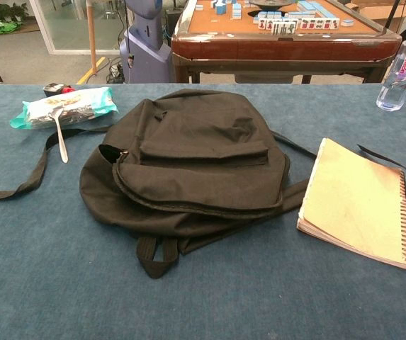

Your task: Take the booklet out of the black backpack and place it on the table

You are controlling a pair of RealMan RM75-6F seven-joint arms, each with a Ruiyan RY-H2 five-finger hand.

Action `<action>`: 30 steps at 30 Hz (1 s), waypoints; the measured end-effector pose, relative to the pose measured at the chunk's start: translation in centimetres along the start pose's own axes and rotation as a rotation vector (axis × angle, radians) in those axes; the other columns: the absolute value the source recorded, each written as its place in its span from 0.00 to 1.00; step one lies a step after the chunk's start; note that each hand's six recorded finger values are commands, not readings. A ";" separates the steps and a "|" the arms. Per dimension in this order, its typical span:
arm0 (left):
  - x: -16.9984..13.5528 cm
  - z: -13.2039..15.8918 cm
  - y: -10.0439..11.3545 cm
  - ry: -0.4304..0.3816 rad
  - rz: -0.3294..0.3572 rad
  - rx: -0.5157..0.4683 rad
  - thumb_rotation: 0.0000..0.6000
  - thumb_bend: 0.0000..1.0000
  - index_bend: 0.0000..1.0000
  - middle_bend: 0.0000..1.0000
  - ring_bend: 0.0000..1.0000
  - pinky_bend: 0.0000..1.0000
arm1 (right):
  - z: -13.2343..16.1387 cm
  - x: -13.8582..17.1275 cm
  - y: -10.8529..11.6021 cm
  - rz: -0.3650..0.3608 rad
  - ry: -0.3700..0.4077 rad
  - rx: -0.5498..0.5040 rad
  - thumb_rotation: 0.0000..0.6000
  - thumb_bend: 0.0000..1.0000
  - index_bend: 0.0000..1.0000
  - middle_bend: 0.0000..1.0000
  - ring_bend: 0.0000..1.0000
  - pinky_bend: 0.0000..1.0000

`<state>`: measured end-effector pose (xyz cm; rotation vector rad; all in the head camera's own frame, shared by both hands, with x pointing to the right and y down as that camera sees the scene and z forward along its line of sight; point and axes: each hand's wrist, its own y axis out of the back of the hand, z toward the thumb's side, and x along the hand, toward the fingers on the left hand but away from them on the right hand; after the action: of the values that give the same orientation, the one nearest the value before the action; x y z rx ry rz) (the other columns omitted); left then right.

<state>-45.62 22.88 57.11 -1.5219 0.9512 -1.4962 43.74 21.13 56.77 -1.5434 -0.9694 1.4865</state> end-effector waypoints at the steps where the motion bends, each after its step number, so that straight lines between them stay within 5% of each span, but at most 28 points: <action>1: 0.0 0.0 0.0 0.001 -0.002 0.000 1.00 0.20 0.21 0.16 0.22 0.21 | 0.0 0.0 0.0 0.000 -0.001 0.000 1.00 0.21 0.23 0.27 0.17 0.15; 17: 0.0 0.1 0.1 0.001 -0.009 -0.003 1.00 0.20 0.21 0.16 0.22 0.21 | 0.2 -0.1 -0.1 0.002 0.015 -0.003 1.00 0.21 0.23 0.27 0.17 0.15; 30: -0.1 0.5 0.4 -0.009 -0.008 -0.003 1.00 0.20 0.21 0.16 0.22 0.21 | 2.1 -1.5 -0.4 0.037 0.105 -0.020 1.00 0.21 0.23 0.27 0.18 0.15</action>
<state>-45.09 22.82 56.69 -1.5352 0.9437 -1.4931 41.57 19.99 57.71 -1.6453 -0.9019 1.4098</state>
